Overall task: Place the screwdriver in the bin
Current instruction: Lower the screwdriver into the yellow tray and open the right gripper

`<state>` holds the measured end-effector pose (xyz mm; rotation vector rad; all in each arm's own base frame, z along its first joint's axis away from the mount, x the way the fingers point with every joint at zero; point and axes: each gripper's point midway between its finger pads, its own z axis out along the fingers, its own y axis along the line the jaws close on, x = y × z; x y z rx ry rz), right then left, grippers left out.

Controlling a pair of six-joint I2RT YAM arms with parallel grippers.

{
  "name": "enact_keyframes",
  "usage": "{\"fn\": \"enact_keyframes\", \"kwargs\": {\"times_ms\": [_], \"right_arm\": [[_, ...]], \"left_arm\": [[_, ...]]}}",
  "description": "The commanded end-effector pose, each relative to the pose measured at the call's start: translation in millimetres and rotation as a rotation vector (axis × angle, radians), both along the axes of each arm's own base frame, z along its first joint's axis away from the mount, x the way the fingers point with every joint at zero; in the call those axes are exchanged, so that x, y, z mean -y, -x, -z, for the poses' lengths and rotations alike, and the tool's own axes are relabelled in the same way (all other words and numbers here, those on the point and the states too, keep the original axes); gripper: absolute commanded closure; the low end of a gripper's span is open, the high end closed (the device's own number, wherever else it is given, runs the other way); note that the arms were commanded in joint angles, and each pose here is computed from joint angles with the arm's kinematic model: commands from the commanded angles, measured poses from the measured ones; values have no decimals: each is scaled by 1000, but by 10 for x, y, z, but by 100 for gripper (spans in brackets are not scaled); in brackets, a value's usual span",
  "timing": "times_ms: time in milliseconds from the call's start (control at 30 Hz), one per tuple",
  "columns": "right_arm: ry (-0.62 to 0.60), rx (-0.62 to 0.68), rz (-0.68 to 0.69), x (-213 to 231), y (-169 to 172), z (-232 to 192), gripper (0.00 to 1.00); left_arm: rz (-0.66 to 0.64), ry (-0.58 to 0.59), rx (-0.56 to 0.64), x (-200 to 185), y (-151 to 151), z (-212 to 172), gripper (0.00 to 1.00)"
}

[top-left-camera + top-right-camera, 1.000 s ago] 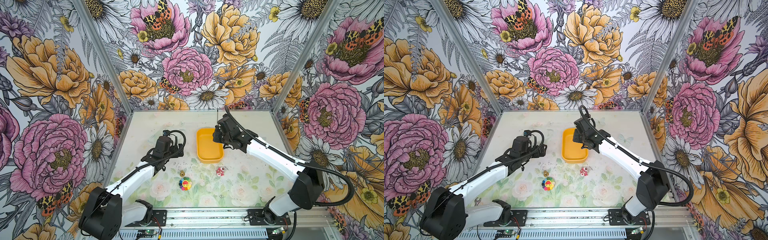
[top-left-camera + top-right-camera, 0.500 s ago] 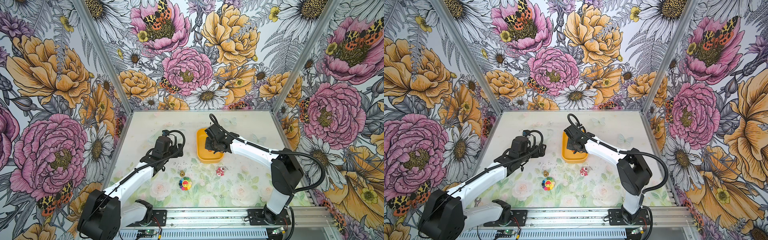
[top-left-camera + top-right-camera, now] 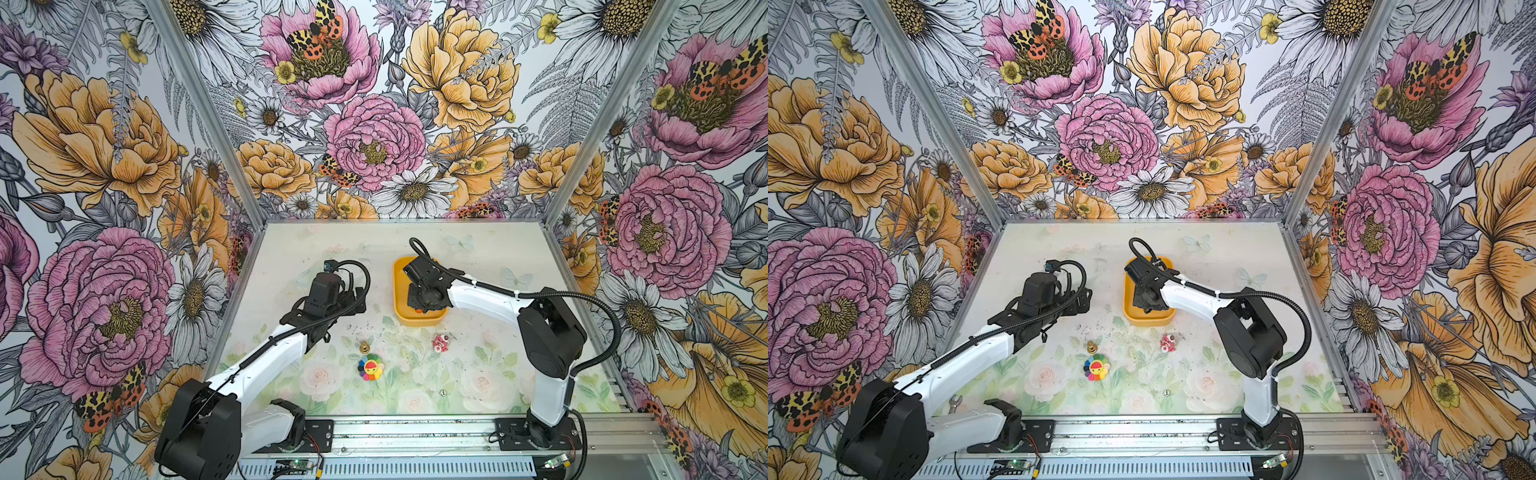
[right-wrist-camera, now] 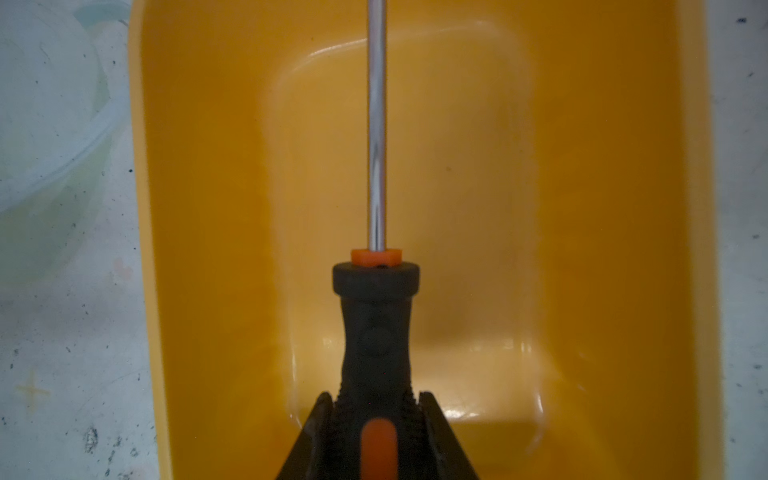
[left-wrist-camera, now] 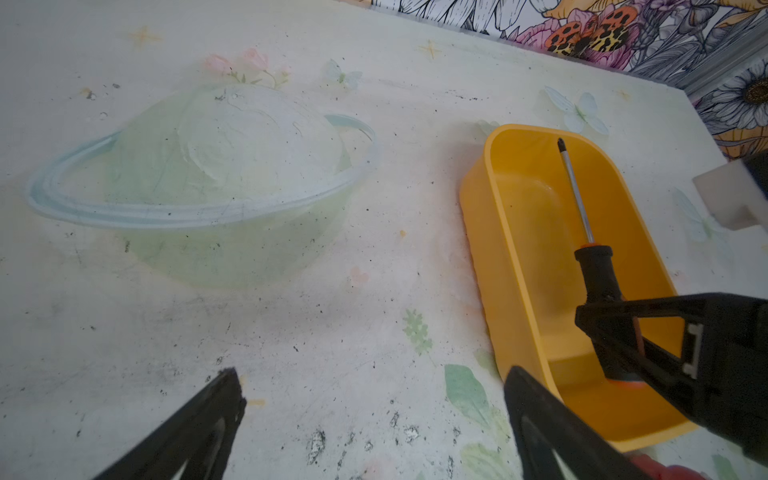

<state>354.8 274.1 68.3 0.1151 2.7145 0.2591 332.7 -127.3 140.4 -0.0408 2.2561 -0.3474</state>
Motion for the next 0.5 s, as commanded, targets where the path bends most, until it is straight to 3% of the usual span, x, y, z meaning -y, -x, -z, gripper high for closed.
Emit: {"fn": "enact_keyframes", "kwargs": {"times_ms": [0,467], "right_arm": [[7,19,-11,-42,-99,-11,100],[45,-31,-15,-1,-104,251,100]], "left_arm": [[1,-20,17,1,-24,-55,1],[5,-20,5,18,-38,-15,1]]}}
